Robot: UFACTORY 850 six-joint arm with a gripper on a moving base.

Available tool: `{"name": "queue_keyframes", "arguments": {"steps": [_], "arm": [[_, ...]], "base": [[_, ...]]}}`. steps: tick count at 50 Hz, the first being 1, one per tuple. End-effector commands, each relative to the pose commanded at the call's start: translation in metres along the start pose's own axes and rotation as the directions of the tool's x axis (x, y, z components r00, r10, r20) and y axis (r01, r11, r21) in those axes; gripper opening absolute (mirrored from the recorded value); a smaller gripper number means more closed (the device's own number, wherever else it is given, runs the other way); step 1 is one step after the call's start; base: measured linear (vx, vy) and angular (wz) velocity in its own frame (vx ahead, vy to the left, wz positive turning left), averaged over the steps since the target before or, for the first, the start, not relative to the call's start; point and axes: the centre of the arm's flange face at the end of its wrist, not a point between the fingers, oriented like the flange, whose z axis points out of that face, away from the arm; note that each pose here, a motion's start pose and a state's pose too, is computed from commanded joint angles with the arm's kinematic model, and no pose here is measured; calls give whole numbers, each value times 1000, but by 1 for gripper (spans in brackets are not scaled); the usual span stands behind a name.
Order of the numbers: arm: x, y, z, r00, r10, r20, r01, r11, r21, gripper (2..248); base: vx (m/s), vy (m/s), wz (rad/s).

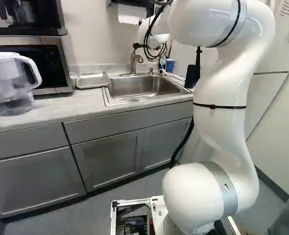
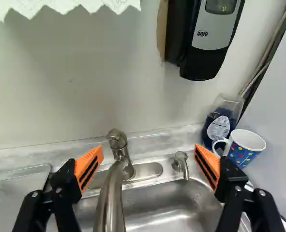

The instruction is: Rinse the cup and place it in the tray

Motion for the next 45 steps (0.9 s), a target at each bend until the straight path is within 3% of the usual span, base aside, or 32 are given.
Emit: {"name": "queue_keyframes", "arguments": {"steps": [29,45], "arm": [[-3,1,13,999,0,48,0,1000,-1,247],[-2,1,27,999,1,47,-1,1000,-2,247]], "base": [[0,0,0],[0,0,0]]}}
